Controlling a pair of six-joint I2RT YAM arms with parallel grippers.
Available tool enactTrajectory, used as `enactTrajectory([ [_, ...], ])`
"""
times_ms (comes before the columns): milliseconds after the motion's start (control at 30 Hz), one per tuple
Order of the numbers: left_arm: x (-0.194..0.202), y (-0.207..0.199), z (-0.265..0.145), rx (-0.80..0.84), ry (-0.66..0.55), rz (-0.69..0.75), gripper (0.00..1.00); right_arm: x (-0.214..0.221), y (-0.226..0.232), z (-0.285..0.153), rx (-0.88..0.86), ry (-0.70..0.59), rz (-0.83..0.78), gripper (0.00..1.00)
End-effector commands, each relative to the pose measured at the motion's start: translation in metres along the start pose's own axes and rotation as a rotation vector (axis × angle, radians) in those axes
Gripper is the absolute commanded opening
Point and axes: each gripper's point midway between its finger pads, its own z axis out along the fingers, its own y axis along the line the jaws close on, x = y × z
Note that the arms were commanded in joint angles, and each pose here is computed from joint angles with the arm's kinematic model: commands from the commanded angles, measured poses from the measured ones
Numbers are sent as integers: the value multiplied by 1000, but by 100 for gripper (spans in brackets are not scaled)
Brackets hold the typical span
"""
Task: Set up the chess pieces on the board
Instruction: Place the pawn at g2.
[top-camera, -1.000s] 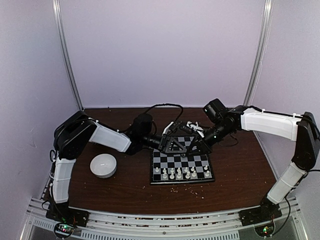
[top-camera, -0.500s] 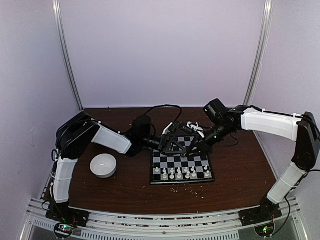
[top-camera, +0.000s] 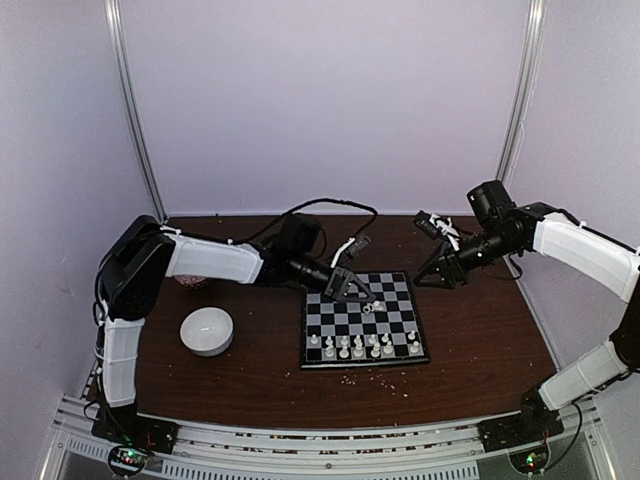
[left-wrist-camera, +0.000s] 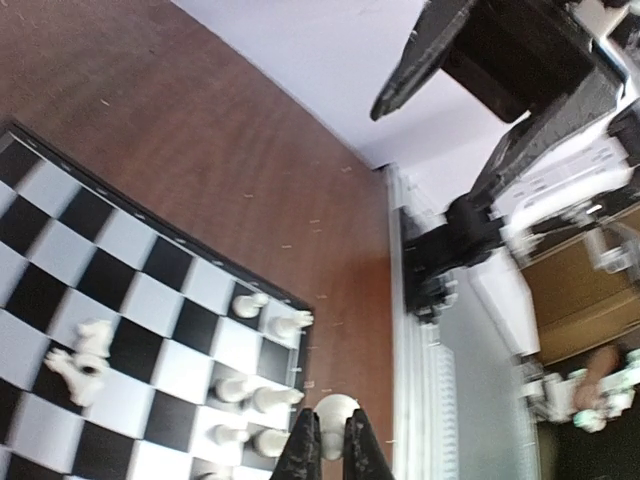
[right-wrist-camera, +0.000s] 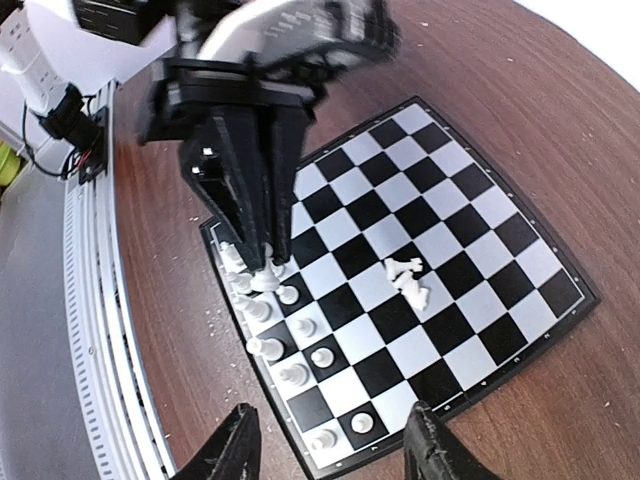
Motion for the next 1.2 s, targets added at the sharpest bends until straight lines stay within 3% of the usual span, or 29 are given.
enactTrajectory([
  [0, 13, 1, -8, -286, 201, 225, 0, 11, -19, 6, 11, -27, 89, 50],
  [333, 20, -4, 6, -559, 434, 511, 0, 29, -56, 14, 102, 19, 166, 49],
  [567, 24, 4, 25, -607, 520, 607, 0, 41, -72, 13, 181, 66, 177, 49],
  [833, 13, 13, 55, -623, 513, 668, 0, 51, -100, 1, 284, 80, 240, 48],
  [1167, 34, 26, 87, -596, 558, 704, 0, 63, -115, -6, 293, 87, 310, 48],
])
